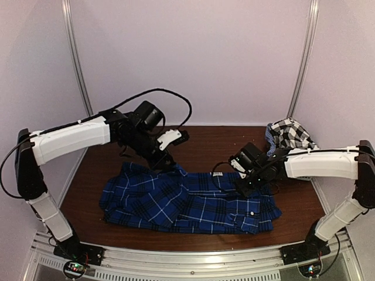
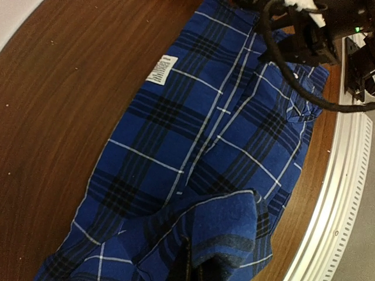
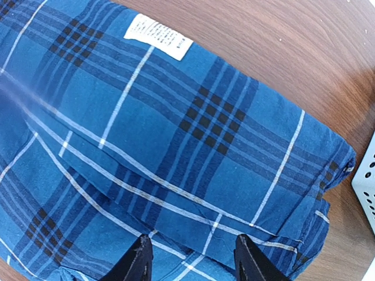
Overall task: Fold and stack the long sleeve shirts
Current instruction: Place the rectangle-folded shirt in the left sleeve, then pick up the sleeve from the rectangle-folded shirt.
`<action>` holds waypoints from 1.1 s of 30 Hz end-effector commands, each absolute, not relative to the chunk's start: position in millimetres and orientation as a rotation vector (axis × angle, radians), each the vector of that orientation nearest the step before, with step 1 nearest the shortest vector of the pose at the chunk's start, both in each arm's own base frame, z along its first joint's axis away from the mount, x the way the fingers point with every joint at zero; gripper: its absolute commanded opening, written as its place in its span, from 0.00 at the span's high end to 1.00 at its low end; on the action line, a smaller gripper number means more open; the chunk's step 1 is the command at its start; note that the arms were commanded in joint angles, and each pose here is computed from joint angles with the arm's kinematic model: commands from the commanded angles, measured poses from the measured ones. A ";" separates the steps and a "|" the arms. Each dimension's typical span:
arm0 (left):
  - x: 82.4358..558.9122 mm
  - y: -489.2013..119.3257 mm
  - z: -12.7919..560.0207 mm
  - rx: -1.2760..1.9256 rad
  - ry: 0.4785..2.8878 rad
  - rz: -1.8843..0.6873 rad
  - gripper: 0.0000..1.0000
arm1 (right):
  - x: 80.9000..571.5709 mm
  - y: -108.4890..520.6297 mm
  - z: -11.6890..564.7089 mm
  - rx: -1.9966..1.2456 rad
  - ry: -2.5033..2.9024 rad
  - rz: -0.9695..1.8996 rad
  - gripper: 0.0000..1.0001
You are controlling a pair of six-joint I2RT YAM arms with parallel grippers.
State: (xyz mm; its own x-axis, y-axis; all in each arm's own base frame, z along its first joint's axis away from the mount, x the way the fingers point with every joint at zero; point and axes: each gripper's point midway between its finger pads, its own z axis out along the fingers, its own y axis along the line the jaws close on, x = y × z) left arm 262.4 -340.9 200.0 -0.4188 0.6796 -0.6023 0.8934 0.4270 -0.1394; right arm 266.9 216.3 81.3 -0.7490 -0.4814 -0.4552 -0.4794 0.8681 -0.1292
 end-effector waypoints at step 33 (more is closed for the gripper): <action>304.6 -312.5 205.9 0.809 2.108 -0.434 0.07 | 319.8 345.9 104.8 -0.603 2.358 0.721 0.36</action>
